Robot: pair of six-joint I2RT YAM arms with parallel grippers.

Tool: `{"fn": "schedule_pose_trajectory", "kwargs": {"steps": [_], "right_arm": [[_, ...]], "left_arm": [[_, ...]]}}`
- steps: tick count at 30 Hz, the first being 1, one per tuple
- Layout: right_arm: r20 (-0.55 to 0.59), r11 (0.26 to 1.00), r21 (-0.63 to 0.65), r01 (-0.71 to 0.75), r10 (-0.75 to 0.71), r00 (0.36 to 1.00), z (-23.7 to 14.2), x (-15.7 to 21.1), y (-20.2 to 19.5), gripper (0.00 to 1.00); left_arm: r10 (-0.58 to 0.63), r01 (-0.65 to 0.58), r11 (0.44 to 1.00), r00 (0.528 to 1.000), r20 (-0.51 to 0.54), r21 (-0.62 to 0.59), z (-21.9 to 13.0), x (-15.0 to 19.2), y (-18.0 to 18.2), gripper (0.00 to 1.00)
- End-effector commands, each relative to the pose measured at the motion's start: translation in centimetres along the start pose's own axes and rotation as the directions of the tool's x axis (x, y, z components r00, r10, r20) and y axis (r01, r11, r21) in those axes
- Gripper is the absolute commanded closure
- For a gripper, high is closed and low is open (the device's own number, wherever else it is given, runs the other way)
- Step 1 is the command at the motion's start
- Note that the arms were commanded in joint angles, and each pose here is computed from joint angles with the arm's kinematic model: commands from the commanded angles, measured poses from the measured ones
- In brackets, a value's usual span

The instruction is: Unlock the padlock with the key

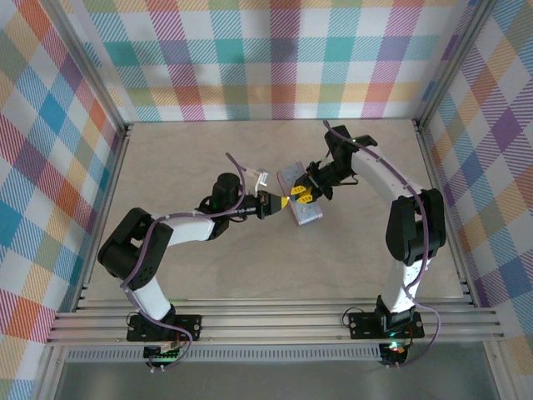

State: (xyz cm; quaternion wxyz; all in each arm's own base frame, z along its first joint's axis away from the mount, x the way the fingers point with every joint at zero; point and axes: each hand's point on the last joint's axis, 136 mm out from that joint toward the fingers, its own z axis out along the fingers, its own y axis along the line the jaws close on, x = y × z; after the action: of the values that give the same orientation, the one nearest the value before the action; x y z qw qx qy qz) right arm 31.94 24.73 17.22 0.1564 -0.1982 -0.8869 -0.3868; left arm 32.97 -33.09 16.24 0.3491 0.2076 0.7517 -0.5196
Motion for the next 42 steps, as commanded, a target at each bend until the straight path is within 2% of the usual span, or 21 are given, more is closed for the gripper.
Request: {"fn": "schedule_pose_trajectory", "kwargs": {"steps": [1, 9, 27, 42], "right_arm": [[-0.008, 0.999, -0.034, 0.020, -0.020, 1.000, -0.3, 0.3, 1.4, 1.00], [0.001, 0.999, -0.033, 0.020, -0.020, 1.000, -0.4, 0.0, 1.6, 1.00], [0.020, 1.000, -0.017, 0.017, -0.017, 1.000, -0.4, -0.3, 1.5, 1.00], [0.013, 1.000, -0.017, 0.021, -0.021, 1.000, 0.0, -0.4, 1.8, 1.00]], "left_arm": [[0.000, -0.001, 1.000, 0.999, 0.038, 0.024, -0.9, -0.7, -0.2, 1.00], [-0.021, 0.020, 0.999, 1.000, 0.019, 0.033, -1.5, 0.4, -0.3, 1.00], [-0.048, 0.045, 0.993, 0.999, 0.023, 0.111, -0.8, -0.7, -1.3, 1.00], [-0.072, 0.072, 0.992, 0.997, 0.000, 0.106, -0.2, 0.3, -0.4, 1.00]]}}
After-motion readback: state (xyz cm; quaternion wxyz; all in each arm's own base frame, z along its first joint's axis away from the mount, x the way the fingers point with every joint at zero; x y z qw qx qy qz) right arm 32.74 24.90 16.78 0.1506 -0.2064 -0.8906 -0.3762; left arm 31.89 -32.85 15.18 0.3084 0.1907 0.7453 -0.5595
